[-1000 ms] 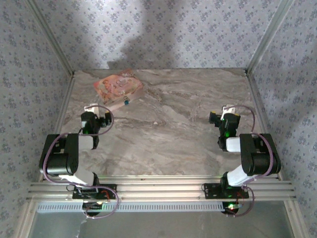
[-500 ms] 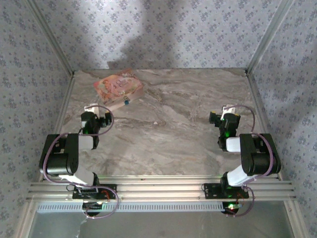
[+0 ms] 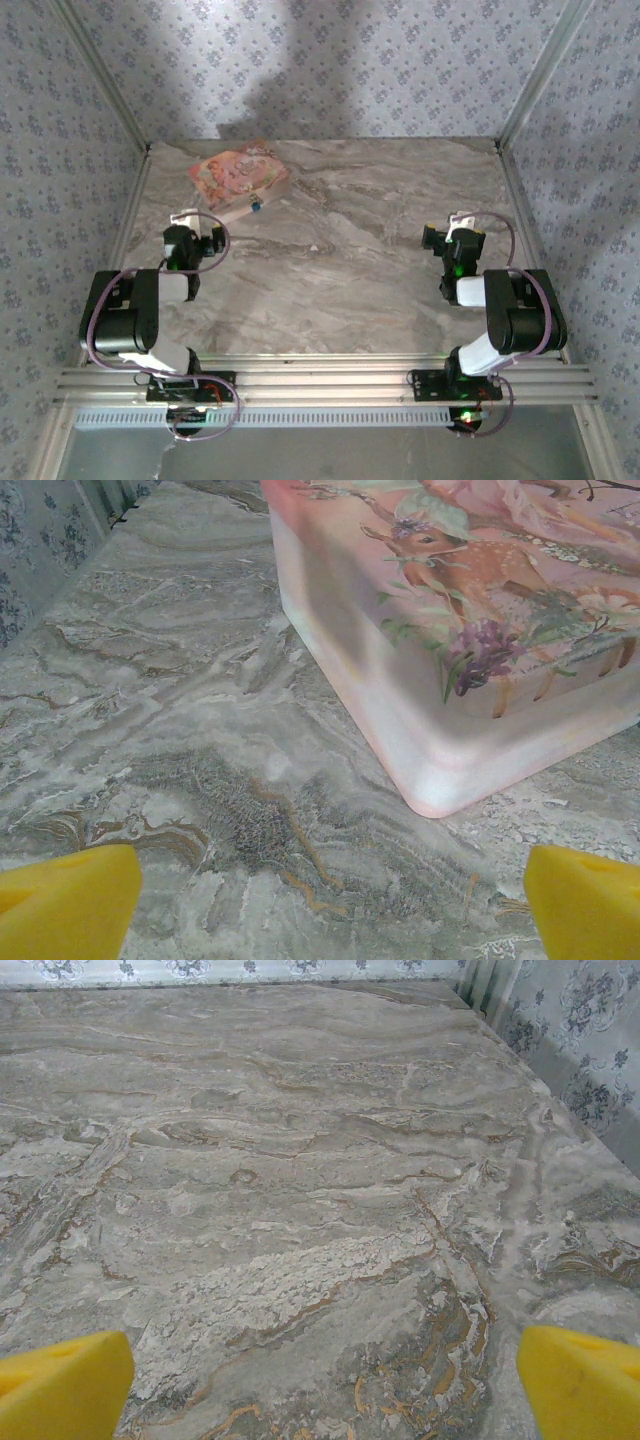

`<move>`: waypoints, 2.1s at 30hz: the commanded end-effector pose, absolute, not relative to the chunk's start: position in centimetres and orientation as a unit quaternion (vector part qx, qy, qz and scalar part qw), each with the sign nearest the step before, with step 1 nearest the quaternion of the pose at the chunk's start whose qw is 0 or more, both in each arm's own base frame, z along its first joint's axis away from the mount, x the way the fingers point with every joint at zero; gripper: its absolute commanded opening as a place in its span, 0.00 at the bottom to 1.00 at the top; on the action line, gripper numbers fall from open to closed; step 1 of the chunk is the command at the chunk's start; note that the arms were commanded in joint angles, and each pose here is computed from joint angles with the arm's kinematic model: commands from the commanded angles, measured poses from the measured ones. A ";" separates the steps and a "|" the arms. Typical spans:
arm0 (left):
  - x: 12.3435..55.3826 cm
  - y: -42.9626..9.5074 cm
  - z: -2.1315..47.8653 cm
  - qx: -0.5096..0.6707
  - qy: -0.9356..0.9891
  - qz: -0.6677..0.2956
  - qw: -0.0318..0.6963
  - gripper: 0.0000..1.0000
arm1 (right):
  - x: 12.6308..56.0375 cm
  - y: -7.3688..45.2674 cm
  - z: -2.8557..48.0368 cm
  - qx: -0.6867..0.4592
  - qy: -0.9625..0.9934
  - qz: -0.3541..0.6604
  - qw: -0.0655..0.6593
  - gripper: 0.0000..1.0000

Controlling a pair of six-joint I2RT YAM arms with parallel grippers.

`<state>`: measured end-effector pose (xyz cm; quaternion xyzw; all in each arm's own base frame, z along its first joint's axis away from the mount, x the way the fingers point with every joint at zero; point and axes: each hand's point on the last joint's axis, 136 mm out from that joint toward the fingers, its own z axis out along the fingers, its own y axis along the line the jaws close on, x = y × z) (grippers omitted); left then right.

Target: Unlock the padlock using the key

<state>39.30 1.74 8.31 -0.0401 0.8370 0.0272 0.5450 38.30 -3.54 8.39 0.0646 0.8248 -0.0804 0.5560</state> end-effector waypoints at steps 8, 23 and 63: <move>40.0 0.6 9.6 -0.009 0.840 0.008 0.542 0.96 | 39.1 -2.4 10.1 0.029 0.831 -0.071 0.552 1.00; 43.1 1.5 15.0 -0.167 0.891 -0.077 0.414 0.98 | 43.3 3.0 16.1 0.073 0.889 -0.050 0.449 1.00; 28.8 7.3 9.1 -0.372 0.896 -0.054 0.235 0.81 | 49.2 41.8 14.4 -0.114 0.904 0.266 0.316 0.86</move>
